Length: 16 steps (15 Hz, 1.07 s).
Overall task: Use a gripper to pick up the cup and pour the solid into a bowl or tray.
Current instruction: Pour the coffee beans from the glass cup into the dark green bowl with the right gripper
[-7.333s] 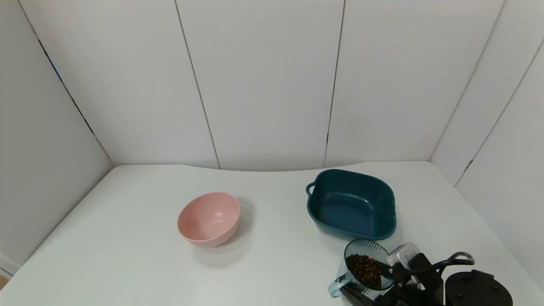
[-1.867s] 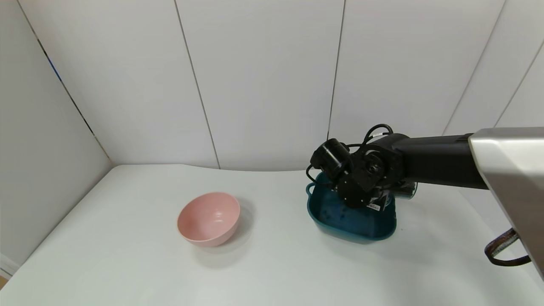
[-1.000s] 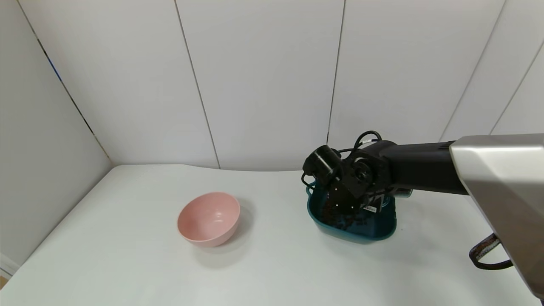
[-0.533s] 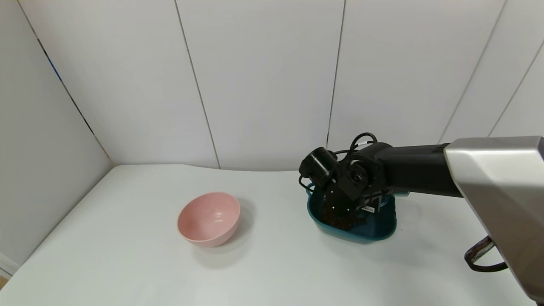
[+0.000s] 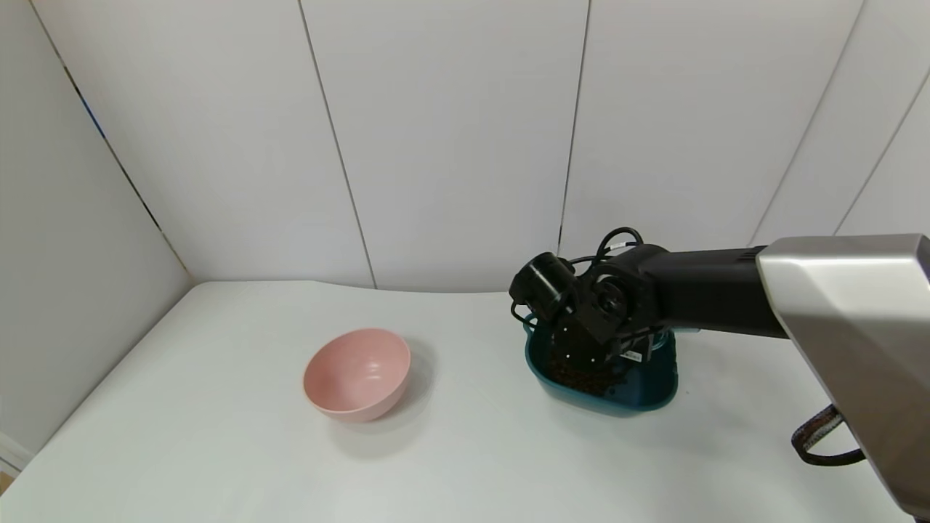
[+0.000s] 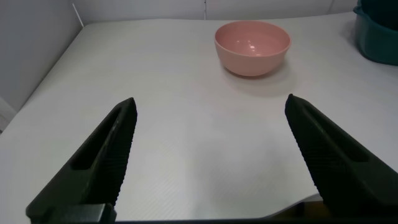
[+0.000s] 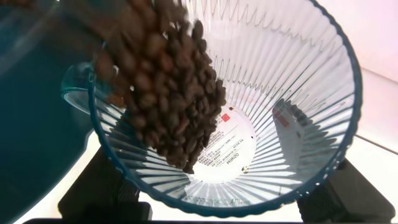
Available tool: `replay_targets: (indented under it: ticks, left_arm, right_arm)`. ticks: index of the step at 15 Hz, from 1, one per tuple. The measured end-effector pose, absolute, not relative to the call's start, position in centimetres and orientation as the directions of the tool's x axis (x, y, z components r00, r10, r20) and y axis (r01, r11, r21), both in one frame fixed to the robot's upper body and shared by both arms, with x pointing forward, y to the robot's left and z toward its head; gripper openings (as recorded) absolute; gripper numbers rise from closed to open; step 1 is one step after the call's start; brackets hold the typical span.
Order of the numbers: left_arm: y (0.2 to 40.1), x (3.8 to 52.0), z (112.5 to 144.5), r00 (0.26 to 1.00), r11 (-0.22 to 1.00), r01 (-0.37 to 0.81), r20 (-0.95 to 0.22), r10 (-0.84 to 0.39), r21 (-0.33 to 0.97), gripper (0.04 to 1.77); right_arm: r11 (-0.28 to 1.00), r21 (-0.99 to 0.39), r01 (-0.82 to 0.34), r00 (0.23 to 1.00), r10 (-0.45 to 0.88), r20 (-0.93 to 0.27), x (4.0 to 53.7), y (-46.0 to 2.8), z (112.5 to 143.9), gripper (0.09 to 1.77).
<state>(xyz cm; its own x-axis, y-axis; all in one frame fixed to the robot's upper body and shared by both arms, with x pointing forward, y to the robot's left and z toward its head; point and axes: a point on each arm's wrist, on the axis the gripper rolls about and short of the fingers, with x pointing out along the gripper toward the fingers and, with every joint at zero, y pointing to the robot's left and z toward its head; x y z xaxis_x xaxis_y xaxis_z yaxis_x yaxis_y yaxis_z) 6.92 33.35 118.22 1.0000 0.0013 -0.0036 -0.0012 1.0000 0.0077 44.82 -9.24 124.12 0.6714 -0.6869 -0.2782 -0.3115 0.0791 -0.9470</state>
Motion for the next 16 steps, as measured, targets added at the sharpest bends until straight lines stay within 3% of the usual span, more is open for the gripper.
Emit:
replay_targets:
  ticks: [16]
  left_arm:
    - [33.35,6.92,118.22,1.0,1.0,-0.001,-0.004,0.001,0.008,1.72]
  right_arm:
    - [0.067,-0.949,-0.308,0.67,-0.693,-0.266,44.77,-9.21,124.05,1.34]
